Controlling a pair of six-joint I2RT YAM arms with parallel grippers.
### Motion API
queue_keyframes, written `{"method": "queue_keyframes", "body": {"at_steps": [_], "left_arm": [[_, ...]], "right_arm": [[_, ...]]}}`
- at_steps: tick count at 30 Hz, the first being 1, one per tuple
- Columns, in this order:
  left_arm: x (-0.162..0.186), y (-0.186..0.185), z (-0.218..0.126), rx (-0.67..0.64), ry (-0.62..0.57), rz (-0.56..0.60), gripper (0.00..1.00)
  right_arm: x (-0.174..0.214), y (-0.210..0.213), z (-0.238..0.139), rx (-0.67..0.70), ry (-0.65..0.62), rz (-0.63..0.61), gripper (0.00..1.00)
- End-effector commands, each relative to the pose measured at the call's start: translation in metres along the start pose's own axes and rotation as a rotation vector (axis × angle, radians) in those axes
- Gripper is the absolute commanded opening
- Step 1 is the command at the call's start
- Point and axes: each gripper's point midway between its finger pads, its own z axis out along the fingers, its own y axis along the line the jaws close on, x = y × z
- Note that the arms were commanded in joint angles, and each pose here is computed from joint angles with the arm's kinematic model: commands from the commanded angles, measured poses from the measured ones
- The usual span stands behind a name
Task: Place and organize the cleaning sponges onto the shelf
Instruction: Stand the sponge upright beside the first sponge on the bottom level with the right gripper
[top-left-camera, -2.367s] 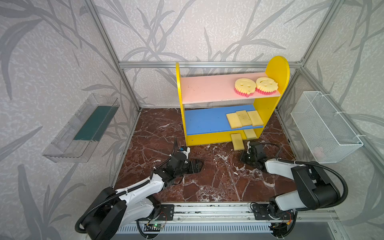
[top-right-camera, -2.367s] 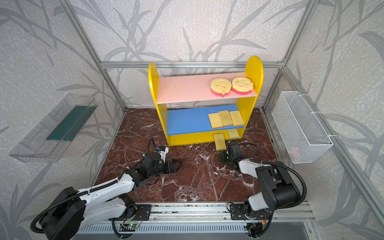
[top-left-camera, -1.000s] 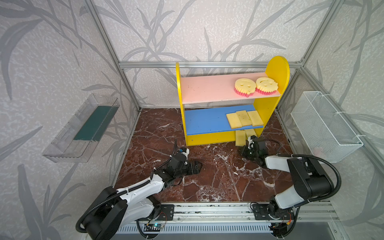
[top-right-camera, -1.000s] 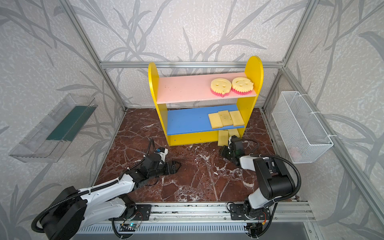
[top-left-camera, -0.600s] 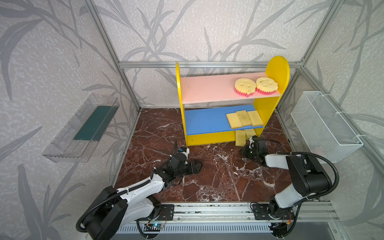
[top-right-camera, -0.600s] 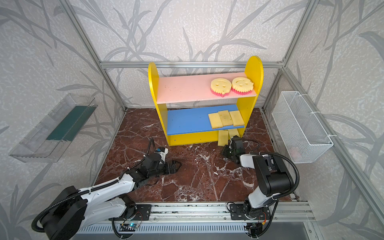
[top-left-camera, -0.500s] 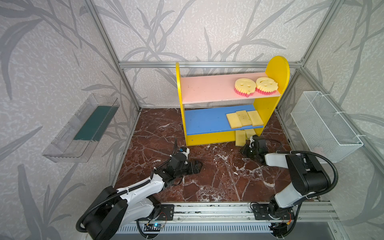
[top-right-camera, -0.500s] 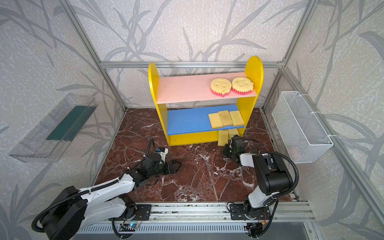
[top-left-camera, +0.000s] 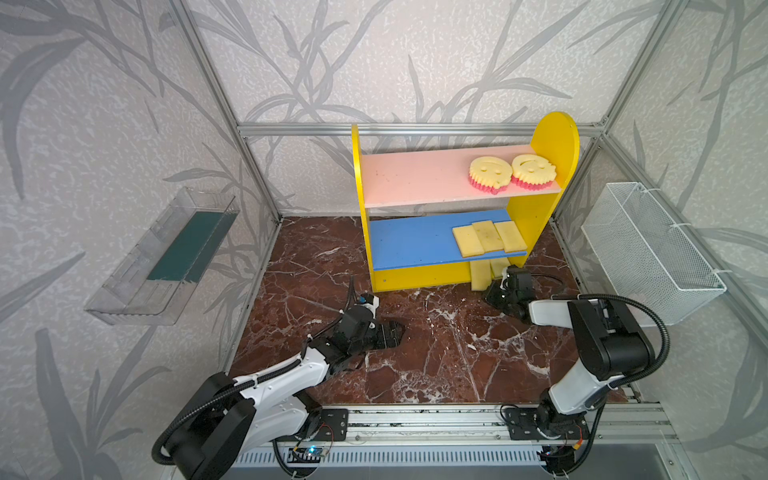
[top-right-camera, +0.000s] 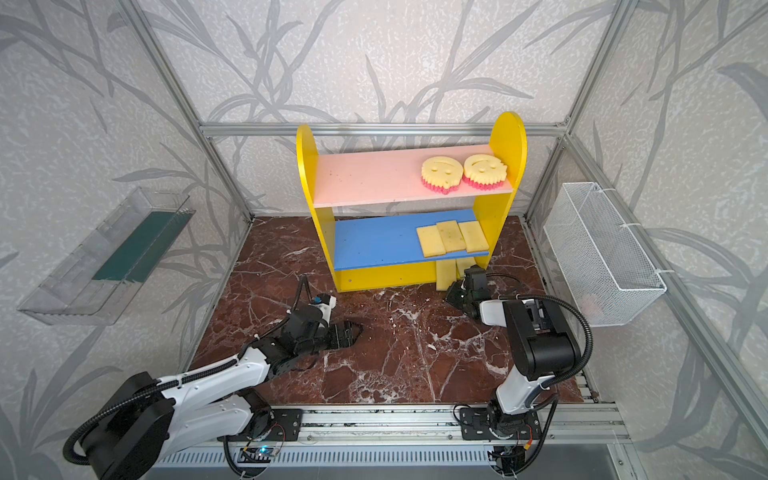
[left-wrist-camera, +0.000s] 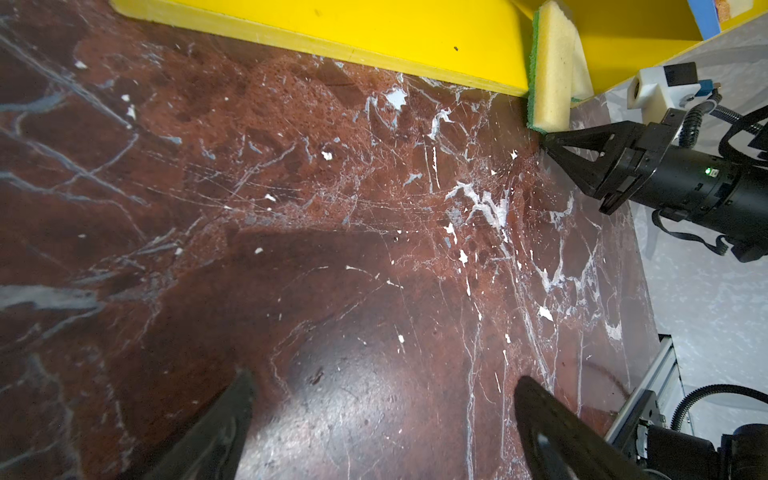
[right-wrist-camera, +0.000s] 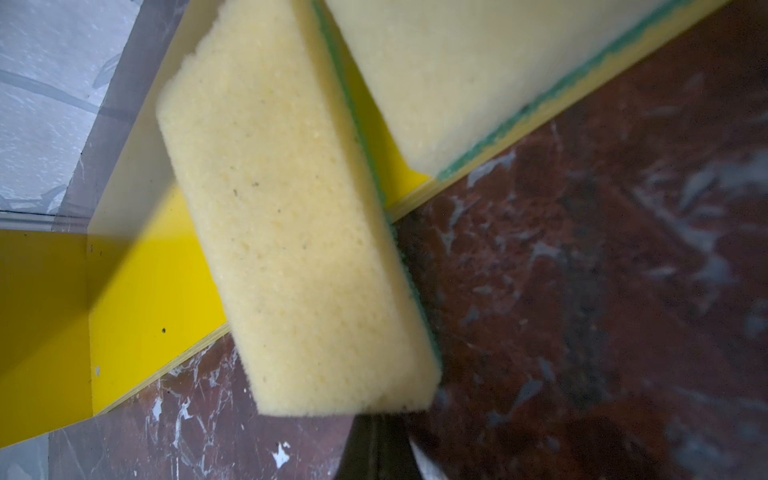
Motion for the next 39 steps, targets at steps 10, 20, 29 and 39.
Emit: {"method": "queue_keyframes", "body": {"at_steps": [10,20,29,39], "left_arm": [[-0.009,0.001,0.002,-0.01,-0.026,0.006,0.99],[-0.01,0.002,0.005,-0.015,-0.022,0.004,0.99],[-0.009,0.006,0.005,-0.024,-0.024,-0.007,0.99],[-0.013,0.006,0.002,-0.033,-0.029,-0.011,0.99]], "right_arm": [[-0.011,-0.002,0.011,0.0,-0.011,0.018,0.0],[-0.023,0.002,0.013,-0.012,-0.023,0.02,0.0],[-0.036,0.006,0.019,-0.02,-0.033,0.025,0.0],[-0.037,0.009,0.028,-0.05,-0.024,0.028,0.0]]}}
